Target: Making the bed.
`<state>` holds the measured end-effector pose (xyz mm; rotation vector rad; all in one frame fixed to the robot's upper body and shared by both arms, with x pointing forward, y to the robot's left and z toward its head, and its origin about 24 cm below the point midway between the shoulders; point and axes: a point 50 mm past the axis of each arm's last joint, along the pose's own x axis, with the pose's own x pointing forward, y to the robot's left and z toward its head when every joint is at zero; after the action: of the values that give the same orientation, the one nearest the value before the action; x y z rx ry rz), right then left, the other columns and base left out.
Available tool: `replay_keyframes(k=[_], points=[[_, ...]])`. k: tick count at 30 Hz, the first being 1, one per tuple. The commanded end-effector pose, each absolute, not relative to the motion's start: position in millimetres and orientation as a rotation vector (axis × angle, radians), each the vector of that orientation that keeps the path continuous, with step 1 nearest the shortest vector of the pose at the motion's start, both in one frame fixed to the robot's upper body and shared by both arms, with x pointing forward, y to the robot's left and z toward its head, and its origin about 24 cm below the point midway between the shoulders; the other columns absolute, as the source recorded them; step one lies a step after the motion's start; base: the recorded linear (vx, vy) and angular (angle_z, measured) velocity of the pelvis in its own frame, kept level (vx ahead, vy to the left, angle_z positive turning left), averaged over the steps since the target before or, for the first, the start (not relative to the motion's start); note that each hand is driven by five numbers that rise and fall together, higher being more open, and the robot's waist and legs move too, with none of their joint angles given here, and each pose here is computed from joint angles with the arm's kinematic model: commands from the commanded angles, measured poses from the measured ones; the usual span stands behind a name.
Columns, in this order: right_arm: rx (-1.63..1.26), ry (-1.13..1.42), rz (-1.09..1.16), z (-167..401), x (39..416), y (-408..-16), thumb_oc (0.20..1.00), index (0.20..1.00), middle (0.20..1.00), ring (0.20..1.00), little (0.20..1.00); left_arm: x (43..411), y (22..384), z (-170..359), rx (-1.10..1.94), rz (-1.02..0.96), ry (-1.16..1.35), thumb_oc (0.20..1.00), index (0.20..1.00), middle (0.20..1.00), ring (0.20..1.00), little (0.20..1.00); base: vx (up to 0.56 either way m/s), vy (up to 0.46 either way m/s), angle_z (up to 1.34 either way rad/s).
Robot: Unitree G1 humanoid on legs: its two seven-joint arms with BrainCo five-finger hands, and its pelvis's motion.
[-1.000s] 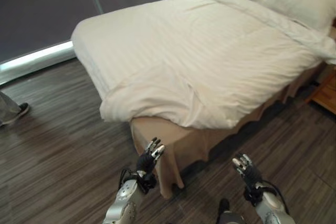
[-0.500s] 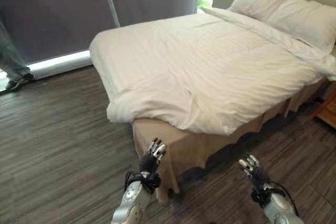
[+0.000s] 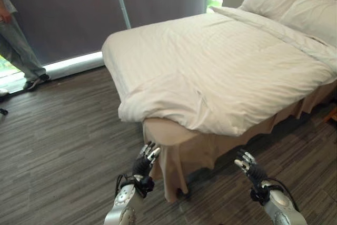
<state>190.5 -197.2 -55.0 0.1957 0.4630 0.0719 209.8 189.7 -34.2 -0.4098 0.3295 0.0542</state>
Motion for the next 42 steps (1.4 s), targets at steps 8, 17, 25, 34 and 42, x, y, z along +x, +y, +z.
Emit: replay_keyframes(k=[8,17,25,34,42], points=[[0.085,0.285,0.174,-18,221,-199,1.0,1.0,1.0,1.0,1.0,238,195,5,-0.435,0.051,0.114,1.0,1.0,1.0,1.0,1.0,0.03,0.192,-0.07],[0.23,0.336,0.117,-34,213,-181,1.0,1.0,1.0,1.0,1.0,239,201,10,-0.303,-0.011,0.119,1.0,1.0,1.0,1.0,1.0,0.04,0.457,-0.34],[0.158,0.355,0.3,-33,214,-163,1.0,1.0,1.0,1.0,1.0,232,219,7,-0.219,0.021,0.139,1.0,1.0,1.0,1.0,1.0,-0.08,0.336,-0.63],[0.166,0.33,0.304,-26,223,-164,1.0,1.0,1.0,1.0,1.0,225,214,-3,-0.348,0.086,0.157,1.0,1.0,1.0,1.0,1.0,0.01,-0.059,-0.44],[0.144,0.36,0.271,-31,216,-178,1.0,1.0,1.0,1.0,1.0,237,205,7,-0.324,0.039,0.123,1.0,1.0,1.0,1.0,1.0,0.02,-0.103,0.01]])
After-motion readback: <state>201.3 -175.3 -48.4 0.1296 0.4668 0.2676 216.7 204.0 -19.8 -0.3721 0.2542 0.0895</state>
